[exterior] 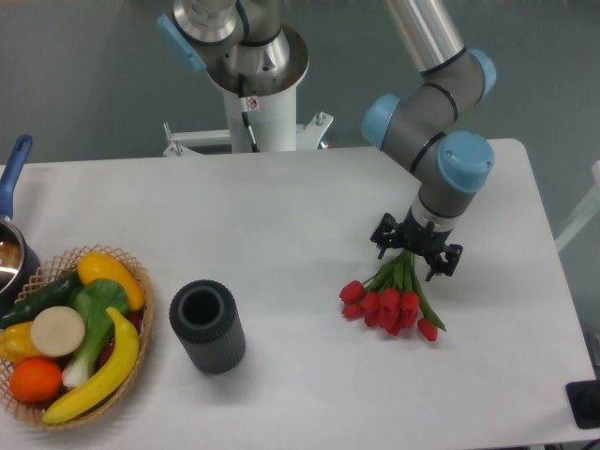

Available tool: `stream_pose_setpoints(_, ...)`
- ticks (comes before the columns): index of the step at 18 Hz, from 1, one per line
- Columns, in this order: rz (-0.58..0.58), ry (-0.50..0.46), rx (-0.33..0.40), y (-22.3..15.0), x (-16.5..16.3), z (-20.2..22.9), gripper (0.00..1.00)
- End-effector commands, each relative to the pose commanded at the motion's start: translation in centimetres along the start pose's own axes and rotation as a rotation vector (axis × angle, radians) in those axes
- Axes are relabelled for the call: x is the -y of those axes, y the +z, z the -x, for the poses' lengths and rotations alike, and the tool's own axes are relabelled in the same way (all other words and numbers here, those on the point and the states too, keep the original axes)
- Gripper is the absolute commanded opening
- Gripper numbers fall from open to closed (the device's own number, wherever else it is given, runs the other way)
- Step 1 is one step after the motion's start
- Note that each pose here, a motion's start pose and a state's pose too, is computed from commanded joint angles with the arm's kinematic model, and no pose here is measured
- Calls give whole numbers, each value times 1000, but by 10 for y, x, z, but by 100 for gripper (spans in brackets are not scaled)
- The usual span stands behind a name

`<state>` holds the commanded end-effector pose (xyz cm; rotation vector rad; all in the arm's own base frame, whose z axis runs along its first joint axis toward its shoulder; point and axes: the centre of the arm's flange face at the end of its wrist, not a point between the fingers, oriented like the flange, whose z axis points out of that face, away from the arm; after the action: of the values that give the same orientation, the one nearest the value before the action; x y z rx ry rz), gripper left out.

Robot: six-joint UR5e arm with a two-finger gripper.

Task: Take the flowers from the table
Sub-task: 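Lower the gripper onto the tulip stems and close it, then lift the grasped tulip bunch up off the table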

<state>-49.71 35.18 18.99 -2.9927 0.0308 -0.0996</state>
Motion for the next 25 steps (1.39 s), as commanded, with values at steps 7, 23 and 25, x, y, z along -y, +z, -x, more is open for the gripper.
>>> stream_pose_setpoints(7,0,0,0,0,0,0,52)
stream_pose_setpoints(23,-67,17,140,-92,13,-6,22)
stream_pose_setpoints(25,-137,24,181,-129,22,-17,22)
